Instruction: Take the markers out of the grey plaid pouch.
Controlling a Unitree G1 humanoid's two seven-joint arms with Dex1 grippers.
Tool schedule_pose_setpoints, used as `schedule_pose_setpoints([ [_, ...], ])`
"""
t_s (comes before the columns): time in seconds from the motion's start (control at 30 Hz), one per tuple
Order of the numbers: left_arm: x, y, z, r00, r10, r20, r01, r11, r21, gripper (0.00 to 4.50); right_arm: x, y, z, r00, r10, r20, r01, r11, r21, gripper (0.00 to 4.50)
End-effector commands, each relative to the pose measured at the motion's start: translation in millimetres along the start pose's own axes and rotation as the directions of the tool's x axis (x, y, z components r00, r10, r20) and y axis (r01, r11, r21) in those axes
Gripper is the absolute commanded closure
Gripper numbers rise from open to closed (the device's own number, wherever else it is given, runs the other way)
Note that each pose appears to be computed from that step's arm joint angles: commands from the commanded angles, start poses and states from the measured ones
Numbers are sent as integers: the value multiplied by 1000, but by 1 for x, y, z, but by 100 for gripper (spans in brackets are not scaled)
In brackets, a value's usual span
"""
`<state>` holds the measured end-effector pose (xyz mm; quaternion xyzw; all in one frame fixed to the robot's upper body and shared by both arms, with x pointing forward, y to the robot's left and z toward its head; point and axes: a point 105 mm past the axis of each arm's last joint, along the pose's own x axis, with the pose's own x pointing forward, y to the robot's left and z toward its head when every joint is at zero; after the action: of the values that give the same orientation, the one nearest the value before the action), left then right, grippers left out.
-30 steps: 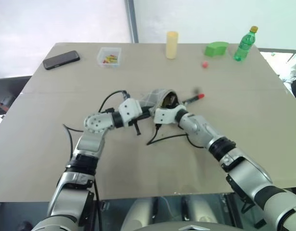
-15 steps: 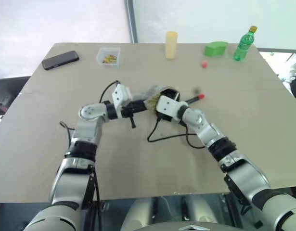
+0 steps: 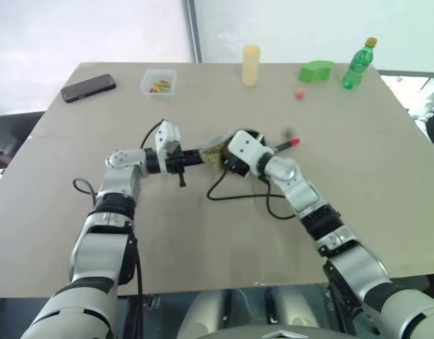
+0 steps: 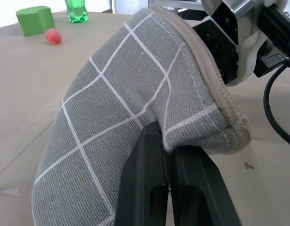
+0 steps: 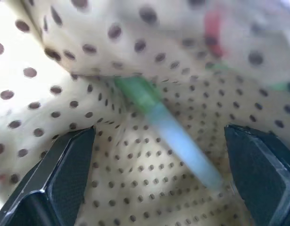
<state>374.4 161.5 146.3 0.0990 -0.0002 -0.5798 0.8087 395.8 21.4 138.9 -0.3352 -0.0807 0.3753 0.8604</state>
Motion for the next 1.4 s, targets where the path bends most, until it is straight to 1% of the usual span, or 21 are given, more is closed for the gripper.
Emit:
schedule_pose_setpoints([
  [0.03, -1, 4, 12, 1000, -12, 10, 12, 999, 35, 450, 10, -4, 21, 997, -30, 66, 47, 964, -261, 5],
  [0.1, 2, 4, 15, 999, -25, 24, 24, 999, 40, 450, 15, 2, 18, 997, -29, 68, 55, 911, -409, 5],
  [0.17, 6, 3, 19, 998, -39, 43, 37, 999, 35, 450, 18, 10, 14, 996, -26, 83, 62, 883, -466, 5],
  [0.23, 8, 2, 22, 997, -49, 52, 47, 998, 33, 450, 18, 16, 2, 998, -11, 64, 42, 861, -508, 5],
  [0.3, 6, 1, 22, 997, -50, 53, 48, 998, 35, 450, 17, 14, -11, 999, -14, 29, 27, 853, -522, 5],
  [0.43, 2, -3, 20, 997, -63, 40, 59, 995, 78, 450, 15, 2, -25, 998, -51, -22, 34, 869, -494, 5],
  [0.53, 2, -8, 22, 997, -71, 43, 64, 988, 144, 450, 14, -6, -34, 995, -76, -68, 34, 876, -481, 5],
  [0.6, 2, -14, 25, 995, -86, 42, 75, 974, 215, 450, 14, -8, -39, 992, -83, -98, 26, 878, -479, 5],
  [0.67, 2, -20, 26, 995, -98, 21, 87, 949, 302, 450, 14, -13, -39, 988, -117, -104, 72, 929, -363, 5],
  [0.7, 1, -22, 25, 995, -102, 11, 93, 939, 331, 450, 15, -15, -39, 986, -129, -104, 88, 941, -328, 5],
  [0.77, 1, -21, 27, 997, -75, 23, 63, 940, 336, 450, 16, -12, -34, 989, -121, -81, 90, 947, -310, 5],
  [0.8, 1, -21, 27, 997, -70, 22, 58, 939, 338, 450, 17, -13, -31, 988, -138, -66, 116, 956, -268, 5],
  [0.83, 1, -21, 26, 997, -68, 20, 57, 938, 341, 450, 18, -13, -28, 988, -147, -47, 130, 956, -262, 5],
  [0.93, 2, -22, 26, 998, -63, 17, 54, 939, 340, 450, 21, 1, -19, 995, -102, 14, 98, 890, -445, 5],
  [0.97, 3, -22, 25, 998, -62, 17, 53, 939, 339, 450, 22, 6, -18, 996, -83, 26, 85, 870, -485, 5],
  [1.1, 7, -24, 25, 998, -64, 17, 55, 939, 339, 450, 24, 17, -17, 997, -62, 54, 81, 830, -552, 5],
  [1.23, 10, -26, 26, 998, -64, 15, 55, 933, 356, 450, 24, 27, -25, 998, -47, 34, 58, 802, -595, 5],
  [1.27, 10, -26, 26, 998, -64, 15, 55, 932, 358, 450, 24, 29, -26, 999, -44, 29, 52, 798, -600, 59],
  [1.3, 11, -28, 26, 998, -68, 13, 59, 928, 369, 450, 25, 29, -27, 999, -45, 27, 52, 791, -609, 87],
  [1.4, 12, -32, 26, 997, -76, 12, 65, 918, 391, 450, 26, 28, -27, 998, -55, 26, 59, 773, -631, 87],
])
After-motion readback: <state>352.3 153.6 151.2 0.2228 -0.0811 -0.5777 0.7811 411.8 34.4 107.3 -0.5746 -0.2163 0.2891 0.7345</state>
